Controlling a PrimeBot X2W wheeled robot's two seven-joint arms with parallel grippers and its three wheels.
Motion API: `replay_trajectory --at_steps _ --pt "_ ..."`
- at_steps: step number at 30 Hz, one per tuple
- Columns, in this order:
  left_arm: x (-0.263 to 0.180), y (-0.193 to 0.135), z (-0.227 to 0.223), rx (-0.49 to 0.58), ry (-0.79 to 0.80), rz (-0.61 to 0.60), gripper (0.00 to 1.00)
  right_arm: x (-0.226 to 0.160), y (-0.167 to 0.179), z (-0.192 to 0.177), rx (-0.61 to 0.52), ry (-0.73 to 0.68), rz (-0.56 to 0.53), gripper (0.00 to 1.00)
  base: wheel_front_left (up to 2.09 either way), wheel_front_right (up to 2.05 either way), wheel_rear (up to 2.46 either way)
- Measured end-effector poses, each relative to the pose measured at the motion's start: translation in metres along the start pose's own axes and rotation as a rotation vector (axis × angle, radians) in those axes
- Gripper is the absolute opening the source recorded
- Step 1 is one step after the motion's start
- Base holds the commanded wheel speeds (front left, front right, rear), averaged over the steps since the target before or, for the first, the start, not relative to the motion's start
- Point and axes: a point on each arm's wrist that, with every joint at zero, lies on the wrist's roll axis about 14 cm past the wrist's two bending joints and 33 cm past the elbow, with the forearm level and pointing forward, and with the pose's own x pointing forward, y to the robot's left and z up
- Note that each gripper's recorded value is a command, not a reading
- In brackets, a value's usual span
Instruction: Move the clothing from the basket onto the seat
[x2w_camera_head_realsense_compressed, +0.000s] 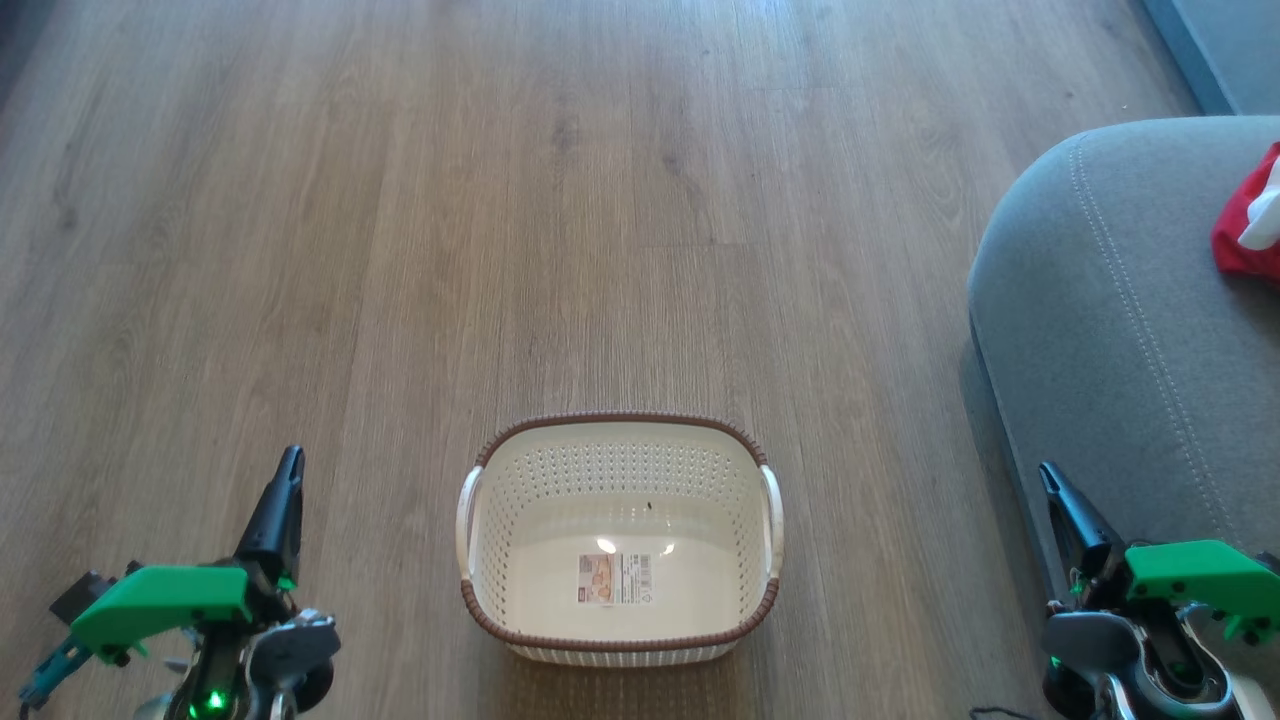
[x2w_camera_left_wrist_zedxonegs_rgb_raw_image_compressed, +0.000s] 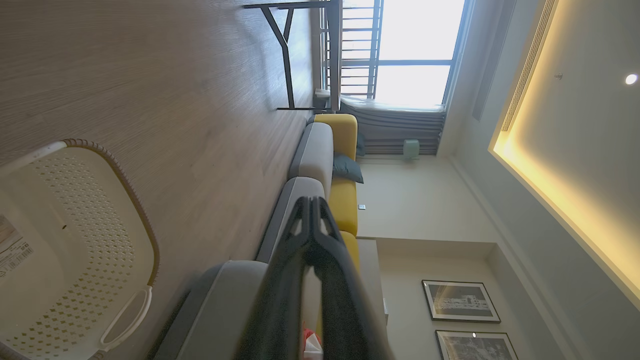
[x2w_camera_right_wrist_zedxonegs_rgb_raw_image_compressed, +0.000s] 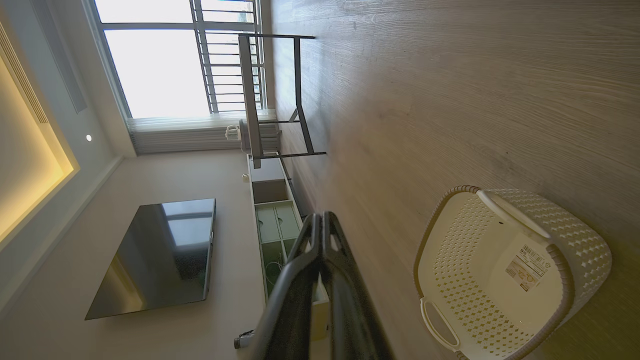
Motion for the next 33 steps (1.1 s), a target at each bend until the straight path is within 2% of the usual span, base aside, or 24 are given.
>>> replay_trajectory --at_steps 33 --pt "0.0 0.0 0.0001 0.0 0.0 0.0 0.0 0.0 0.0 0.0 0.0 0.0 0.0 0.0 0.0 0.0 0.0"
